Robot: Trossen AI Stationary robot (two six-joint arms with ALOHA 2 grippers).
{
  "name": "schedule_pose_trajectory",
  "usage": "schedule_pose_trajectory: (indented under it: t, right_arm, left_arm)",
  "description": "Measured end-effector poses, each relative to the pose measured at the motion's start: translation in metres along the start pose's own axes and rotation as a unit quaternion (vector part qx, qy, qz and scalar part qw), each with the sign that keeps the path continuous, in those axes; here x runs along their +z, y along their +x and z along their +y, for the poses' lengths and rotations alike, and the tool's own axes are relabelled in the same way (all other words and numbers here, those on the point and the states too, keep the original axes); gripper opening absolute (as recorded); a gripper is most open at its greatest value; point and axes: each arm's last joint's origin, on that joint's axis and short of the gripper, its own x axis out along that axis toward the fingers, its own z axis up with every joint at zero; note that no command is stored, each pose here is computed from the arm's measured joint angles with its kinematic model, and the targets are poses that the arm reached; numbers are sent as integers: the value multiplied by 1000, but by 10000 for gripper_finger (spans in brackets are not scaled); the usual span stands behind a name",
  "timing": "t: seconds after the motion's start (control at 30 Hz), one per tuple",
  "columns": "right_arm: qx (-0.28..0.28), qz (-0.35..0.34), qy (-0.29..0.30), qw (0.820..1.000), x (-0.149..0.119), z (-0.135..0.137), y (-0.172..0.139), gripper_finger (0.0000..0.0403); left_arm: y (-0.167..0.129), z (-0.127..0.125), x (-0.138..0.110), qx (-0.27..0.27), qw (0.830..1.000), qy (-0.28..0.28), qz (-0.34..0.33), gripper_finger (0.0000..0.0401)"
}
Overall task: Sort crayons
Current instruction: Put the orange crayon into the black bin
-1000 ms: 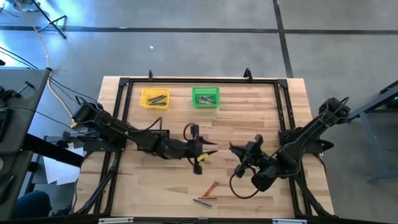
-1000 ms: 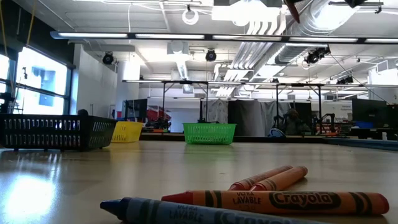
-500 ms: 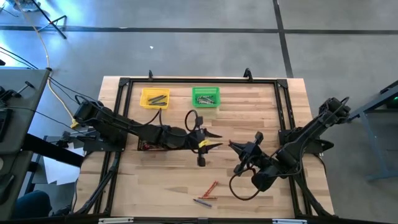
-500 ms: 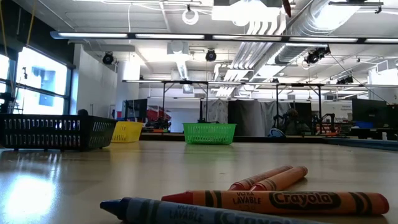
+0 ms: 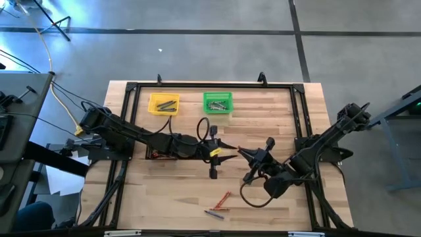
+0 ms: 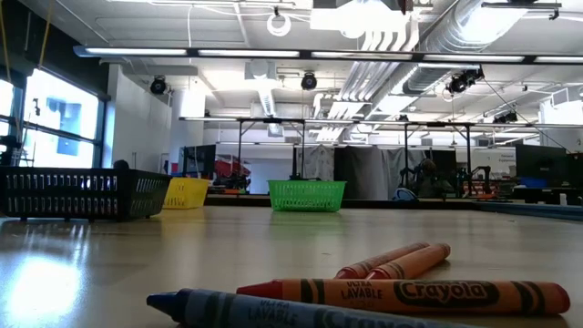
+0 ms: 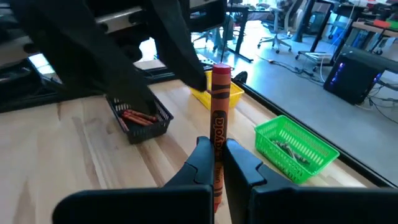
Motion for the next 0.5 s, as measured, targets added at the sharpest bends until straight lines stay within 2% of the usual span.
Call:
schedule_pose_trajectory:
  t: [0.5]
  right_arm:
    - [5,-5,2,1000,2,2,0,0]
  left_arm:
    - [1,3,2,7,1000,8,-11,104]
